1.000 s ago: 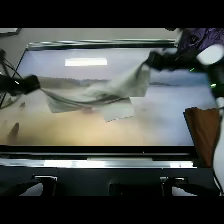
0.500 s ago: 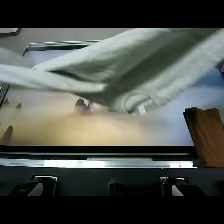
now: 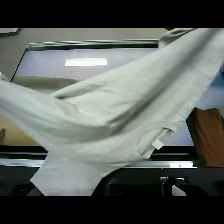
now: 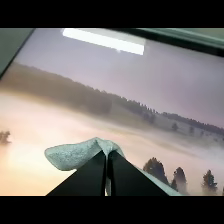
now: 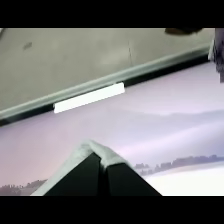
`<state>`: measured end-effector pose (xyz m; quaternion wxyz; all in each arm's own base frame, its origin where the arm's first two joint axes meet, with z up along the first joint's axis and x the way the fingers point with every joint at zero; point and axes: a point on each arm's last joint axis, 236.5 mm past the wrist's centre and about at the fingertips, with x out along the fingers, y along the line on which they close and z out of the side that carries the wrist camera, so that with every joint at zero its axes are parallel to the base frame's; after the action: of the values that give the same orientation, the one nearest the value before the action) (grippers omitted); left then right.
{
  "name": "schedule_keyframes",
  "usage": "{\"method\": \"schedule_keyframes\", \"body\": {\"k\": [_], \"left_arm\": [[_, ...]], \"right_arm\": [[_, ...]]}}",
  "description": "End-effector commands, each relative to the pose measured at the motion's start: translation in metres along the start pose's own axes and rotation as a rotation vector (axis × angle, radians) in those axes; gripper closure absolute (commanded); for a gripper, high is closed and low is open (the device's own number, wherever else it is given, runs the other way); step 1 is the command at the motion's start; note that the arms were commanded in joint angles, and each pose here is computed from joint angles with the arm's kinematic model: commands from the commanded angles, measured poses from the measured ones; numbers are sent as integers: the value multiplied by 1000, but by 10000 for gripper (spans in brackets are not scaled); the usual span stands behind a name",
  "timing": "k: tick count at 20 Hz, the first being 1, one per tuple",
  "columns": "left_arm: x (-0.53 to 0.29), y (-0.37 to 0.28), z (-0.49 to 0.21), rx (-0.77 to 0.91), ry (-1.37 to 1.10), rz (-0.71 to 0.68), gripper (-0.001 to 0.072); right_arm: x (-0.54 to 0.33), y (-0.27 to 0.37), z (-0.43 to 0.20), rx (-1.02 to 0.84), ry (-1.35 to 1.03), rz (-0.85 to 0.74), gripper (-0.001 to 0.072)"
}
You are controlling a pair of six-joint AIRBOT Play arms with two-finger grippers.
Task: Fold the clothes and pants, and hang the long-sleeved shirts on hangers.
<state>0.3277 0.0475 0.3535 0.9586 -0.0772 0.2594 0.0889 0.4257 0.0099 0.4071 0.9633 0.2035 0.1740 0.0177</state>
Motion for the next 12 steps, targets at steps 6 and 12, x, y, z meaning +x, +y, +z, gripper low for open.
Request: {"method": "schedule_keyframes", "body": {"k": [6, 12], "left_arm": [[260, -7, -160, -127, 401, -20, 693], [323, -8, -254, -182, 640, -12, 692]], "right_arm": [[289, -18, -229, 306, 490, 82, 679], [325, -6, -352, 290, 706, 50, 581]]}}
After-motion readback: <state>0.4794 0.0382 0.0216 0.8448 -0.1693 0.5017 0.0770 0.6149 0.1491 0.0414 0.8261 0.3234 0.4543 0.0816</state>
